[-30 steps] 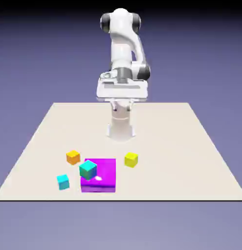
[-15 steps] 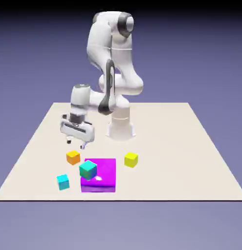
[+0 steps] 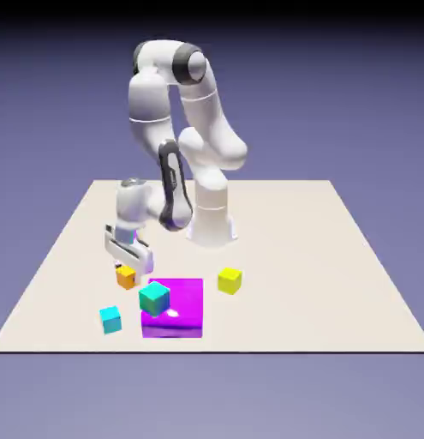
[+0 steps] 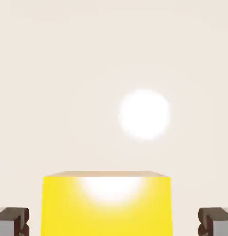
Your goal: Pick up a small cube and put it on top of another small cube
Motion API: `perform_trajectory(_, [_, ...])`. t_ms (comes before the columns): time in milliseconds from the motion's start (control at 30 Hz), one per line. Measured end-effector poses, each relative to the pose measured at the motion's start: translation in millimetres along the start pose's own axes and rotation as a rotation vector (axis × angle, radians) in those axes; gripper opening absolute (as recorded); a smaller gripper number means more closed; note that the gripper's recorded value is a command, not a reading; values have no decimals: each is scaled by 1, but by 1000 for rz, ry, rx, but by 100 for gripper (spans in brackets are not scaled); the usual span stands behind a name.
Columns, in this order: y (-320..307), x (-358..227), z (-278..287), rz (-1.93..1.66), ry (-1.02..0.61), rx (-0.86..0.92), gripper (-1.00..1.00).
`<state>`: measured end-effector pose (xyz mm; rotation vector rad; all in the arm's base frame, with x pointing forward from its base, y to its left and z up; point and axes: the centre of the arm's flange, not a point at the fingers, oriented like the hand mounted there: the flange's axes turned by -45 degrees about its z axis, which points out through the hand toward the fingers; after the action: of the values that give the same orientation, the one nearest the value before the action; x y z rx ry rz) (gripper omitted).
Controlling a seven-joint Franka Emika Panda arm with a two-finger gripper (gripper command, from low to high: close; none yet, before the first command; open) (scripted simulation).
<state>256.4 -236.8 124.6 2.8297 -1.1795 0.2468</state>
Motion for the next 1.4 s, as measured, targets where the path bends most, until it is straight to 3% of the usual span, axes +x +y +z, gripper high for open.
perform_trajectory(533, [-4, 12, -72, 29, -3, 0, -100])
perform_trajectory(867, [-110, 73, -114, 168, -26, 0, -100])
perform_trajectory(1233, [-234, 95, -189, 354, 0, -62, -100])
perform_trajectory(1400, [-227, 96, -134, 364, 4, -67, -100])
